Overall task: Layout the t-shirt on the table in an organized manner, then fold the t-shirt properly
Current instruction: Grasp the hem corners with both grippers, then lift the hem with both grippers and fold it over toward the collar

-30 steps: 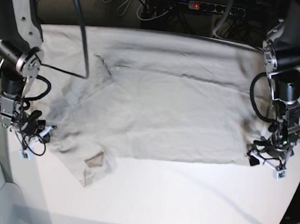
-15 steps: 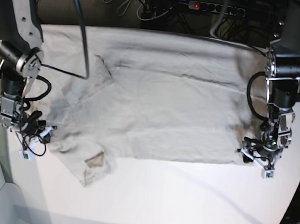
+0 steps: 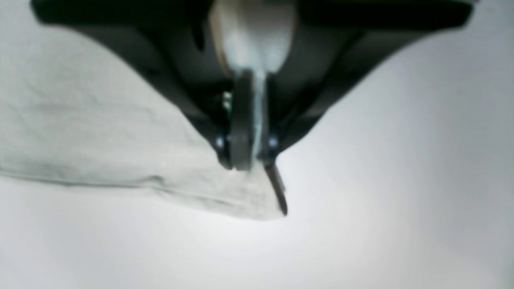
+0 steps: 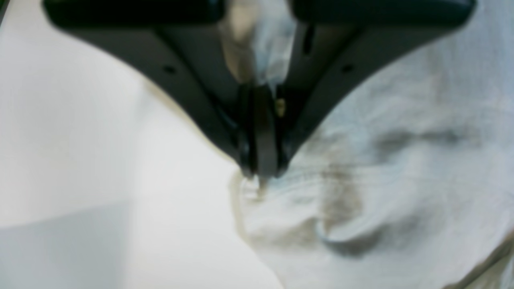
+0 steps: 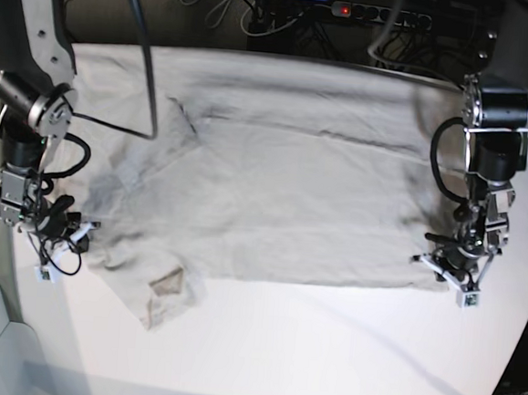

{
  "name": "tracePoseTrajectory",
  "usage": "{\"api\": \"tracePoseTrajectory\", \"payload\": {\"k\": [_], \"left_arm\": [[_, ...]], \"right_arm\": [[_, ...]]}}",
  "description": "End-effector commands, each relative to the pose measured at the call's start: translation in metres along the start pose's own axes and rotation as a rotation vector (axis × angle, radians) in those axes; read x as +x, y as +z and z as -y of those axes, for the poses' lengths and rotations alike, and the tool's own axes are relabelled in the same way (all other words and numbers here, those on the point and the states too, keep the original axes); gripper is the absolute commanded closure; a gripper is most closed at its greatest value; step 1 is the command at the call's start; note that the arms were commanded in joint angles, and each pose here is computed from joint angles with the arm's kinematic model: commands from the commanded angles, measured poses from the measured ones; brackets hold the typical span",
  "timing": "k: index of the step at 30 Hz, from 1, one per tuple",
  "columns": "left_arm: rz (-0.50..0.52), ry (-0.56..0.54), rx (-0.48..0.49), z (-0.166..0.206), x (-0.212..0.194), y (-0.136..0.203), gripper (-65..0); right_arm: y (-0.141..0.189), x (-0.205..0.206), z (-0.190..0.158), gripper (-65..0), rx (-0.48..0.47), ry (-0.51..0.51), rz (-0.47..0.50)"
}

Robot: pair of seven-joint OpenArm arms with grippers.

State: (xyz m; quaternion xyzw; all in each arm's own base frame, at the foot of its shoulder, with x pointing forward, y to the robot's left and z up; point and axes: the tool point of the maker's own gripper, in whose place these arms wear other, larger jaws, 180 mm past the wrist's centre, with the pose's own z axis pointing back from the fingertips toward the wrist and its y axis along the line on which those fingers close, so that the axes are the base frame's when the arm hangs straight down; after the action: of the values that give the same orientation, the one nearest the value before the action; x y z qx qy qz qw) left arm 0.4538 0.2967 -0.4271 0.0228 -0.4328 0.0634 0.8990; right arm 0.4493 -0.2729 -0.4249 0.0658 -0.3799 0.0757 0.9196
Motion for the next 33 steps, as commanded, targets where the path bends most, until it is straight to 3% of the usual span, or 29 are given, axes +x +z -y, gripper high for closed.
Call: {"api": "tracePoseTrajectory", "payload": {"k": [1, 4, 8, 12, 15, 20, 30, 33], "left_arm": [[0.011, -0.009, 0.014, -0.007, 0.013, 0.002, 0.0], [0.047, -0.017, 0.006, -0.004, 0.029, 0.003, -0.6], [0.174, -0.057, -0.018, 0.009, 0.075, 0.016, -0.4], [0.198, -0.098, -0.036, 0.021, 0.092, 0.036, -0.4], [0.233, -0.06, -0.023, 0.015, 0.103, 0.052, -0.4], [0.226, 0.027, 0.023, -0.007, 0.095, 0.071, -0.4], [0.248, -0.016, 0.035, -0.009, 0.078, 0.095, -0.4], [0.26, 0.032, 0.013, -0.01, 0.072, 0.103, -0.4]], "right_arm": [[0.003, 0.013, 0.003, 0.0, 0.003, 0.022, 0.005], [0.0, 0.013, -0.003, 0.0, 0.013, 0.022, 0.006], [0.003, 0.023, 0.0, 0.0, 0.002, 0.026, 0.029], [0.013, 0.045, 0.007, 0.0, -0.038, 0.06, 0.1], [0.027, 0.053, 0.019, 0.0, -0.086, 0.073, 0.132], [0.05, 0.054, 0.031, 0.0, -0.147, 0.105, 0.172], [0.088, 0.04, 0.036, 0.0, -0.196, 0.108, 0.257], [0.098, 0.037, 0.031, 0.0, -0.197, 0.117, 0.283]]}}
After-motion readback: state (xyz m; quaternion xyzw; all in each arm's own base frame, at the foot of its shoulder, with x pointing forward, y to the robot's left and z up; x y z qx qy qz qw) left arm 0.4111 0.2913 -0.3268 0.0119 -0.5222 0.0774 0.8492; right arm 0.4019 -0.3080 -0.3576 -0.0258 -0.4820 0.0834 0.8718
